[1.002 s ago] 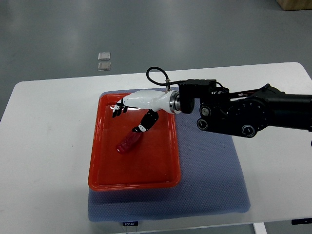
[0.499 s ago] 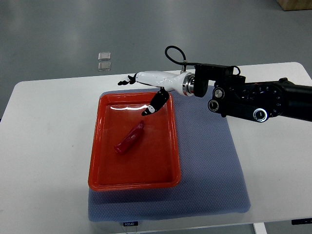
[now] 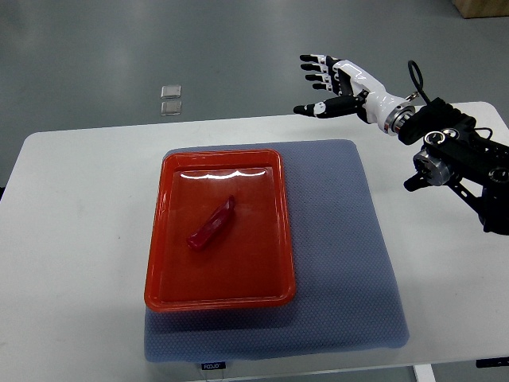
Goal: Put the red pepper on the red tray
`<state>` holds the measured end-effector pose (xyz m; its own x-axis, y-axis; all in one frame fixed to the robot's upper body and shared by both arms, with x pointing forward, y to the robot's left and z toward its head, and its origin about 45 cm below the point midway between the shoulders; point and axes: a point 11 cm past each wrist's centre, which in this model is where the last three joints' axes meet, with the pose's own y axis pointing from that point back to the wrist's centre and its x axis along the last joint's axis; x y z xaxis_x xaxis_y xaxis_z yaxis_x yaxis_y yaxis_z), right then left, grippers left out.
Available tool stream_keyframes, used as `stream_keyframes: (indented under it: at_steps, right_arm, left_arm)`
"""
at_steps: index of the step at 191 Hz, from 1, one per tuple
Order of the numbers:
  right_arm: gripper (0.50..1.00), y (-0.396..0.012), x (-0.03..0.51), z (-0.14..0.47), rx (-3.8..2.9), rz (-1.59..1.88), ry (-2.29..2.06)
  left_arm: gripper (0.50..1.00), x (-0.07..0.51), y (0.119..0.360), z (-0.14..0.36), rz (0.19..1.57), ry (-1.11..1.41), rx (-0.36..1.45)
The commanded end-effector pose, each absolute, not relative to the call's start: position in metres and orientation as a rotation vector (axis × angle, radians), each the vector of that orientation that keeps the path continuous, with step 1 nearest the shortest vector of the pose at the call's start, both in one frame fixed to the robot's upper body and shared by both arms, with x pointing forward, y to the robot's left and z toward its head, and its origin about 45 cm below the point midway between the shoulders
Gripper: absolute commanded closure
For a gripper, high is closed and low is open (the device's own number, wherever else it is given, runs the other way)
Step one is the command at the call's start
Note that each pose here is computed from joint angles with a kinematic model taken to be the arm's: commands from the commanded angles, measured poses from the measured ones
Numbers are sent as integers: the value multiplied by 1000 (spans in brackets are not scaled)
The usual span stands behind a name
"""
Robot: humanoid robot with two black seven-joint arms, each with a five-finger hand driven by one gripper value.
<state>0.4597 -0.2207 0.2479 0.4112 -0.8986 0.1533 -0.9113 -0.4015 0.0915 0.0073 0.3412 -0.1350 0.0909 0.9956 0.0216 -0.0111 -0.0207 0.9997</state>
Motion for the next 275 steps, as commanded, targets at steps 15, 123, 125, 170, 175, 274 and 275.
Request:
stream_keyframes:
  at_steps: [15,123,125,170,175,274,275]
  right_arm:
    - [587,-226,455,214,2511,-298,-1854]
    - [587,-274,460,197,2490,-815,-2364]
    - [587,-276,461,198,2488,-811,-2376]
    - [587,-277,461,183,2439,-868,-2459]
    - [587,-277,461,182,2434,-872,-2460]
    - [585,-274,458,168,2373,-890,-2492]
    - [585,-274,458,168,2373,-889,-2493]
  left_arm:
    - [500,7,341,-135,1162,1124,1258]
    - [500,7,341,-135,1162,1124,1258]
    - [500,7,341,-135,1162,1125,1259]
    - [500,7,341,-135,1162,1125,1259]
    - [500,7,341,-135,1162,1125,1259]
    - [500,7,341,-135,1162,1125,1259]
    - [500,7,341,-135,1162,1125,1259]
